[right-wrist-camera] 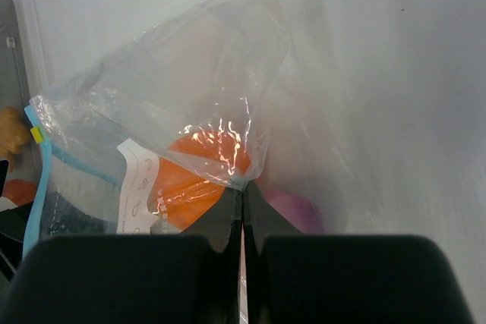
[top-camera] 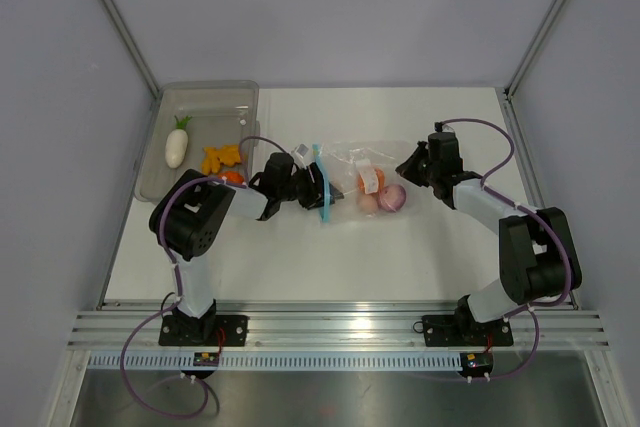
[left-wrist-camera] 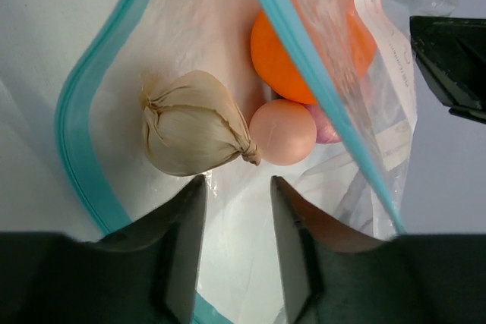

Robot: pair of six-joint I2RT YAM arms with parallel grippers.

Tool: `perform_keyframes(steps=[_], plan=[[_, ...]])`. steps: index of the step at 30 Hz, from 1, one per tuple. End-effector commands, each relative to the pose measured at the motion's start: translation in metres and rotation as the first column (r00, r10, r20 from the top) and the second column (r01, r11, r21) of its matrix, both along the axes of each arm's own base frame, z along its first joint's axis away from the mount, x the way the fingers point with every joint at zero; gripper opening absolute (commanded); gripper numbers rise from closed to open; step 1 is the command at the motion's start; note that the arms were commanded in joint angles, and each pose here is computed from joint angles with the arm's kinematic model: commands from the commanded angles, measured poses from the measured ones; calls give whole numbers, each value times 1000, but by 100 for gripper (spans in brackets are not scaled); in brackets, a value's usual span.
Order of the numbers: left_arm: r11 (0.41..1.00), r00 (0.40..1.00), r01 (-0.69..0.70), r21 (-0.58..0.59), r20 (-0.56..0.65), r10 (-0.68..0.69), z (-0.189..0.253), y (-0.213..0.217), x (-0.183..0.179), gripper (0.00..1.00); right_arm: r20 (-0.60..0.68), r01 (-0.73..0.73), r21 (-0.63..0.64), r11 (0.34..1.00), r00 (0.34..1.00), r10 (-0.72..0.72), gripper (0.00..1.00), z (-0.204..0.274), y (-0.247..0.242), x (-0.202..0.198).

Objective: Open the zip-top bag and remove the fake food
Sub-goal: Pick up the fake vegetable from the zipper food storage bag.

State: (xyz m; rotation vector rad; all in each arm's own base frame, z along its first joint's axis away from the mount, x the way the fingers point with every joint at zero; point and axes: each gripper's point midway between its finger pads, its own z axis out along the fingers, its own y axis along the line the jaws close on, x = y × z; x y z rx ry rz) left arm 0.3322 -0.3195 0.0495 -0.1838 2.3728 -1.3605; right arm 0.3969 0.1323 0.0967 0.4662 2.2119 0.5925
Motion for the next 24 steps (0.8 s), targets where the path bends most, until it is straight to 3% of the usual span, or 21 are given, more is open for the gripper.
perform_keyframes(steps=[1,4,9,24], plan=[[1000,998,5,-29,67,-3,24,0,5,49,63,15,0,1000,998,-15,0,20,-4,7],[1000,997,0,-17,77,1,25,0,7,59,62,12,4,1000,998,-12,0,20,-3,6],[1000,997,0,-21,84,1,26,-1,9,66,62,5,8,1000,998,-6,0,20,-2,6],[990,998,-60,130,-13,62,-6,7,27,79,77,-11,20,1000,997,10,0,23,1,5]])
